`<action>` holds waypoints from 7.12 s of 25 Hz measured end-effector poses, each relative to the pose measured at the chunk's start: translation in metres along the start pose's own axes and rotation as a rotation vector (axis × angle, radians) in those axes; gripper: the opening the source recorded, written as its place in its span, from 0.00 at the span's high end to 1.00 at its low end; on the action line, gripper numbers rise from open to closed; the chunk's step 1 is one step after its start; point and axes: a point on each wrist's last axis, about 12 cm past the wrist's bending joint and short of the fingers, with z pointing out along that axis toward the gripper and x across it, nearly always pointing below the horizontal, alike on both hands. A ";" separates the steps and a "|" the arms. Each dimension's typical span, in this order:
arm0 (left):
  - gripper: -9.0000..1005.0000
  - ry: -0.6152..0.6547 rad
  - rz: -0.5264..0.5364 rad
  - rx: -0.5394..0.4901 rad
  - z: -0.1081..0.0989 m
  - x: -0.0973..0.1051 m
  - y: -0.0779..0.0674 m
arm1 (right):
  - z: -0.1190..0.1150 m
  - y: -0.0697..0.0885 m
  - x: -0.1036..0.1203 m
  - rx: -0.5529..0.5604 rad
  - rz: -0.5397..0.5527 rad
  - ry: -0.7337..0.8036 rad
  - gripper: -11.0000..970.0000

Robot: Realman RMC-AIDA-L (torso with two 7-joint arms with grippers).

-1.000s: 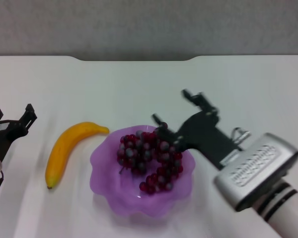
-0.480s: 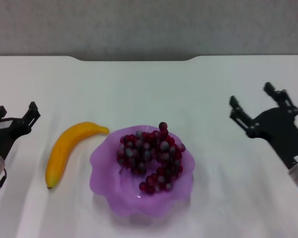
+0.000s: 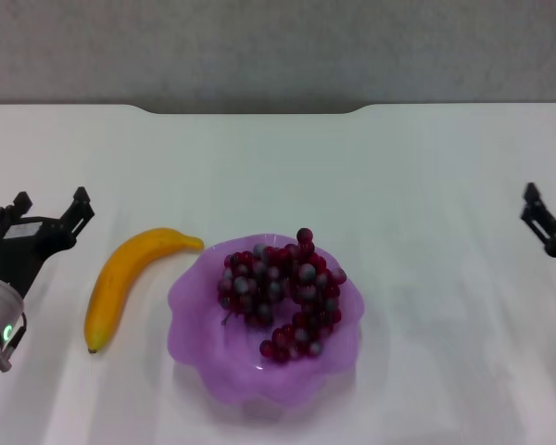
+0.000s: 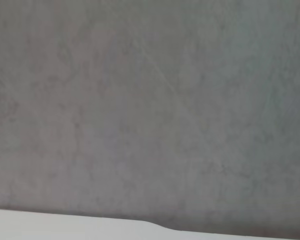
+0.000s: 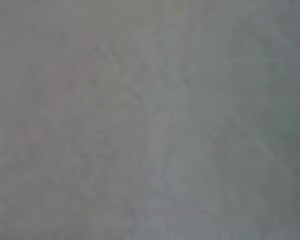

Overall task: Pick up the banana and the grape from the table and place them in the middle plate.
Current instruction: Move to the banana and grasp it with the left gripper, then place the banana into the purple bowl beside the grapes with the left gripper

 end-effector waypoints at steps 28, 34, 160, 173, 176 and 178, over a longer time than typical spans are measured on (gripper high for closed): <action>0.15 0.402 0.123 0.089 0.043 -0.059 -0.055 | 0.000 -0.012 0.019 0.027 0.068 0.158 0.09; 0.15 0.562 0.213 0.029 0.044 -0.074 -0.055 | 0.001 -0.011 0.018 0.021 0.066 0.157 0.09; 0.53 0.647 -0.099 0.285 -0.013 -0.113 -0.065 | 0.006 0.005 0.014 -0.048 0.059 0.138 0.08; 0.51 0.682 -0.188 0.315 -0.010 -0.088 -0.072 | 0.005 0.002 0.015 -0.036 0.058 0.143 0.08; 0.50 0.680 -0.213 0.337 -0.011 -0.087 -0.075 | 0.005 0.002 0.015 -0.036 0.058 0.142 0.08; 0.50 0.680 -0.216 0.355 -0.012 -0.085 -0.078 | 0.005 0.004 0.015 -0.041 0.058 0.140 0.08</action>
